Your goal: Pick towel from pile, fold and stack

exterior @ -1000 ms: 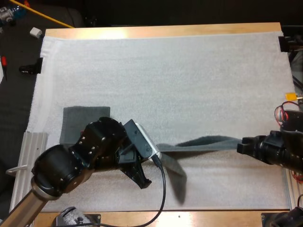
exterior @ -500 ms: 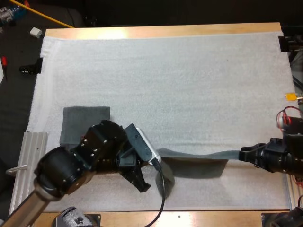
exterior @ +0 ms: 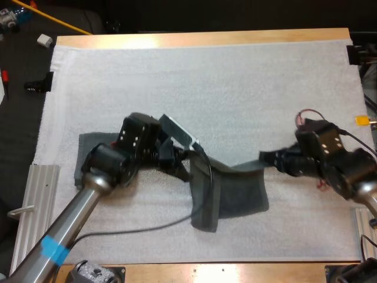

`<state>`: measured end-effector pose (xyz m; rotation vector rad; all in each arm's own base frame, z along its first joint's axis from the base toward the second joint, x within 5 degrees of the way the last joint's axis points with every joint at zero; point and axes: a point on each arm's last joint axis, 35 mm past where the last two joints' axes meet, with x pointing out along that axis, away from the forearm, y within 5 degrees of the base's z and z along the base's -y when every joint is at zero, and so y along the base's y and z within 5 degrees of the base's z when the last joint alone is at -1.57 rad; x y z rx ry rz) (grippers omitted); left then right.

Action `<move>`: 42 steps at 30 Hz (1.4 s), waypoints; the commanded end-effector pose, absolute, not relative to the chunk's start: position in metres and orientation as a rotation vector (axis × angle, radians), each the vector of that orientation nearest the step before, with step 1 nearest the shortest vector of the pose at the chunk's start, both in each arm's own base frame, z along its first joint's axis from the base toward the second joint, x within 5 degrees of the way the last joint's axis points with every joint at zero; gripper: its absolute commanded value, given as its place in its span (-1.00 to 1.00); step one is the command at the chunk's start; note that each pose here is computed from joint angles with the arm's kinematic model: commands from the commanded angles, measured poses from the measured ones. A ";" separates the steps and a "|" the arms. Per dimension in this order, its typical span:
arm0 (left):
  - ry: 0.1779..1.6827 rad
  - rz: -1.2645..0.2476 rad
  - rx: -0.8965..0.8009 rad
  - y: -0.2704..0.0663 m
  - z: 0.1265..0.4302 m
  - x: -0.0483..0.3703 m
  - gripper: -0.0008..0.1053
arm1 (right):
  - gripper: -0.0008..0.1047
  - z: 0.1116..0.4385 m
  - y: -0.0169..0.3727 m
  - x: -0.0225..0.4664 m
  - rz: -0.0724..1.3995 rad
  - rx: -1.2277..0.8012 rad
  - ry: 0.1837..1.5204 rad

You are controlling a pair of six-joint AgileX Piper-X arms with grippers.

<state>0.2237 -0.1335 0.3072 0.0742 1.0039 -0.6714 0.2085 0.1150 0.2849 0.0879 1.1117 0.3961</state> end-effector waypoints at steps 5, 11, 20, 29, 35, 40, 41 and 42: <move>1.047 -0.672 -0.015 -0.126 0.267 0.274 -0.98 | -0.98 0.251 0.128 0.254 0.320 0.154 1.083; 1.041 -0.635 -0.035 -0.124 0.252 0.292 -0.98 | -0.98 0.239 0.123 0.270 0.300 0.253 1.086; 1.078 -0.601 -0.074 -0.120 0.210 0.321 -0.98 | -0.98 0.213 0.118 0.295 0.202 0.383 1.097; 1.068 -0.586 -0.083 -0.122 0.191 0.333 -0.94 | -0.97 0.196 0.114 0.311 0.158 0.486 1.091; 1.011 -0.593 -0.074 -0.124 0.197 0.338 -0.74 | -0.78 0.202 0.116 0.315 0.158 0.492 1.025; 0.909 -0.625 -0.114 -0.128 0.235 0.348 0.15 | 0.13 0.226 0.127 0.333 0.356 0.539 0.778; 0.883 -0.631 -0.112 -0.127 0.248 0.346 0.14 | 0.11 0.231 0.127 0.331 0.382 0.505 0.763; 0.858 -0.636 -0.108 -0.125 0.264 0.339 0.14 | 0.11 0.239 0.124 0.326 0.400 0.454 0.760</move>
